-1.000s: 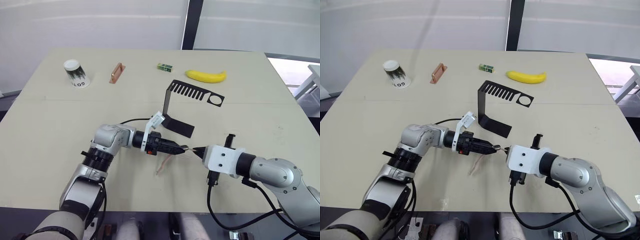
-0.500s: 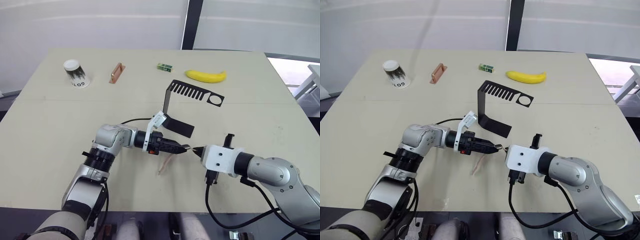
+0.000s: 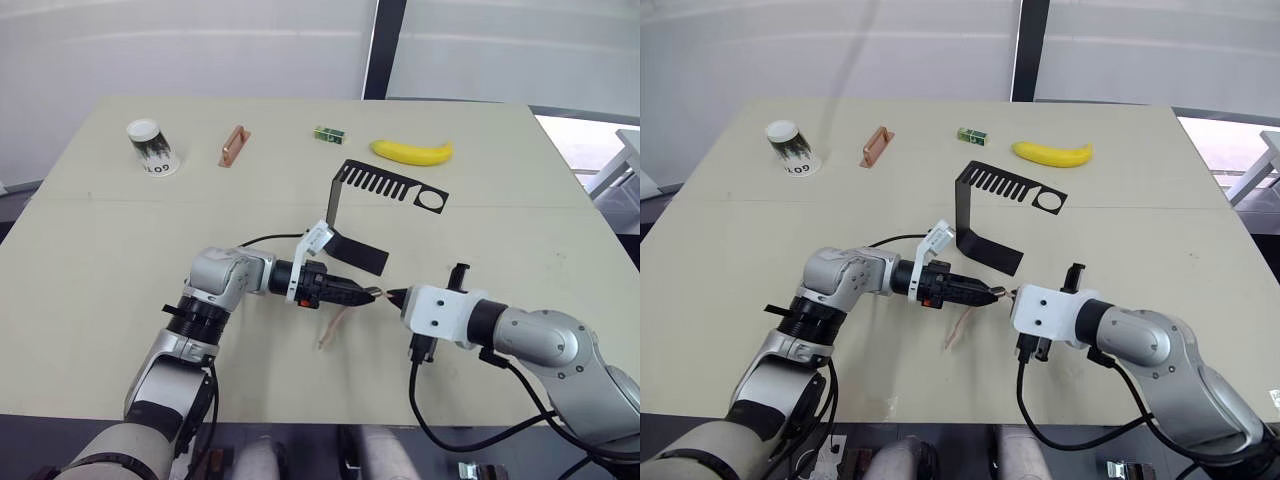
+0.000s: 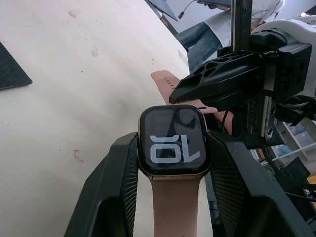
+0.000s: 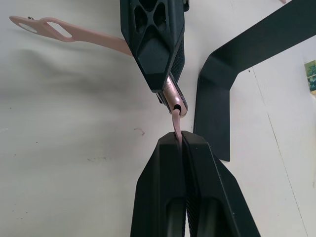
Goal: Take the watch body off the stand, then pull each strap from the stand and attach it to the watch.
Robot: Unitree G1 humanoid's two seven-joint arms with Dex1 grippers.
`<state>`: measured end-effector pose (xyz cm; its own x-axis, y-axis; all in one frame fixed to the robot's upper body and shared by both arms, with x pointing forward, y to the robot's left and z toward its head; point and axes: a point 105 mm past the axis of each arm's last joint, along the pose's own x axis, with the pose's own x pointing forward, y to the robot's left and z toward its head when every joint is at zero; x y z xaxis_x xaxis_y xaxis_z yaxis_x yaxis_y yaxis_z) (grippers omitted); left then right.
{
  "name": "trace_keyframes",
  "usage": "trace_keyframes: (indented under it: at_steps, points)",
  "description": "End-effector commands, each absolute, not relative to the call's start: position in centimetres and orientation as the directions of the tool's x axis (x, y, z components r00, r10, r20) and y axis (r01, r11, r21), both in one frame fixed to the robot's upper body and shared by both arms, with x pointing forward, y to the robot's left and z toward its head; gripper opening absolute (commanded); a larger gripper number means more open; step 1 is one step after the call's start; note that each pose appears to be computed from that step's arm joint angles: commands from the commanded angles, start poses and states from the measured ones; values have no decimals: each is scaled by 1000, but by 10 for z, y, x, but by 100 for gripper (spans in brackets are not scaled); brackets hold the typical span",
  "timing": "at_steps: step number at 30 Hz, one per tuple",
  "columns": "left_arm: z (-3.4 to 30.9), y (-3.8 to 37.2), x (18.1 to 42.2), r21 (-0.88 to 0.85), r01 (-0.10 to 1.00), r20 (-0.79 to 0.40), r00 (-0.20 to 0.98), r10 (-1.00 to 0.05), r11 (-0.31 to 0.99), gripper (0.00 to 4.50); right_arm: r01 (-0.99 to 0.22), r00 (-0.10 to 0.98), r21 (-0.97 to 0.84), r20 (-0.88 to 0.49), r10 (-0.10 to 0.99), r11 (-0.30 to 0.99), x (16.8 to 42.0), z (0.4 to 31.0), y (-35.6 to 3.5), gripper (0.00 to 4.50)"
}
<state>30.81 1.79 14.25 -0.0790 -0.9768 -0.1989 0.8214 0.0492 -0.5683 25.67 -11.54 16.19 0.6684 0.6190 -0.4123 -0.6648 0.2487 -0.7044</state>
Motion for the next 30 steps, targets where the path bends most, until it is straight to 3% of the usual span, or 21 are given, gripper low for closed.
trace_keyframes:
  at_steps: [1, 30]
  points:
    - [158, 3, 295, -547, 834, -125, -156, -980, -63, 160, -649, 661, -724, -382, 646, 236, 254, 170, -107, 0]
    - [161, -1, 293, -536, 841, -110, -156, -982, -73, 160, -659, 662, -710, -394, 637, 246, 254, 168, -108, 0]
